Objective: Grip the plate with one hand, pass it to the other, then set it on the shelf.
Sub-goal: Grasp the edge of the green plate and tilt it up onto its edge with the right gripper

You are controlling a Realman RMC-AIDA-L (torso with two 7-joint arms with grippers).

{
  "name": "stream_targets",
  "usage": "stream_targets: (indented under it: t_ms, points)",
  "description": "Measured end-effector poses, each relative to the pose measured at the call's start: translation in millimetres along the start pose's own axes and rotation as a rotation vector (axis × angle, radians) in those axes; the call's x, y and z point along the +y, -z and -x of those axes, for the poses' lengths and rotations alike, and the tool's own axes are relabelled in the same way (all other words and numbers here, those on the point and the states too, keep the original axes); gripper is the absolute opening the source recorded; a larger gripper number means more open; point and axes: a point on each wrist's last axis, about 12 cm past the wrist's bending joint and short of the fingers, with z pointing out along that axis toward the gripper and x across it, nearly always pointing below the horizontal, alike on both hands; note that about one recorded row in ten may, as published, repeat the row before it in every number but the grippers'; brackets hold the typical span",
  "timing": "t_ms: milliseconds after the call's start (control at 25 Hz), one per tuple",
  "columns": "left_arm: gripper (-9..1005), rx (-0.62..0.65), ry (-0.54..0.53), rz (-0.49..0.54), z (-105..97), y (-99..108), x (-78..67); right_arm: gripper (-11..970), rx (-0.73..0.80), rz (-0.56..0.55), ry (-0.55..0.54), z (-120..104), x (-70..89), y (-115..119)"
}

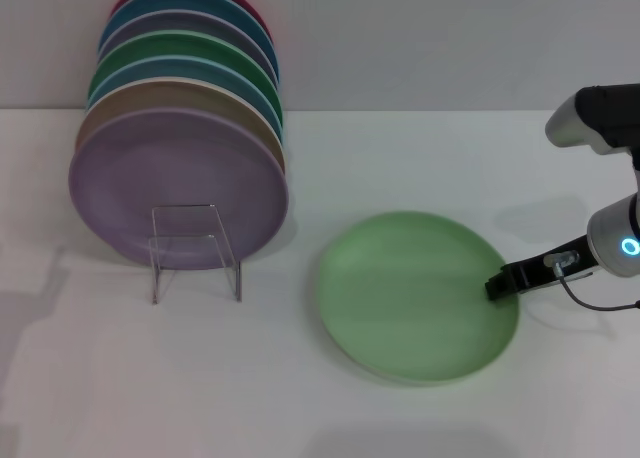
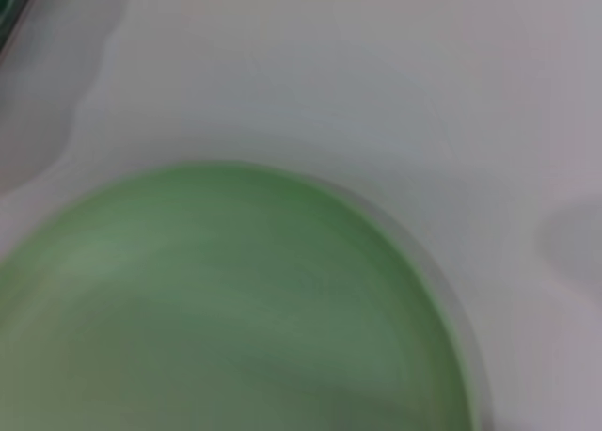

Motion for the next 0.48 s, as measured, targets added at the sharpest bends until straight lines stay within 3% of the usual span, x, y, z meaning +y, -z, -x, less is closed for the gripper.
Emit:
stream_targets:
  t_ms: [360,480]
  points:
    - [802,-0.006,0.002,-0.001,0.7,-1.8,-0.6,244,-0.035,-0.018,0.004,2.5,-1.9,-1.1]
    - [802,-0.009,0.003,-0.001,1.0,-2.5,-0.9,147,-0.052,-0.020,0.019,3.4,-0.8,-1.3]
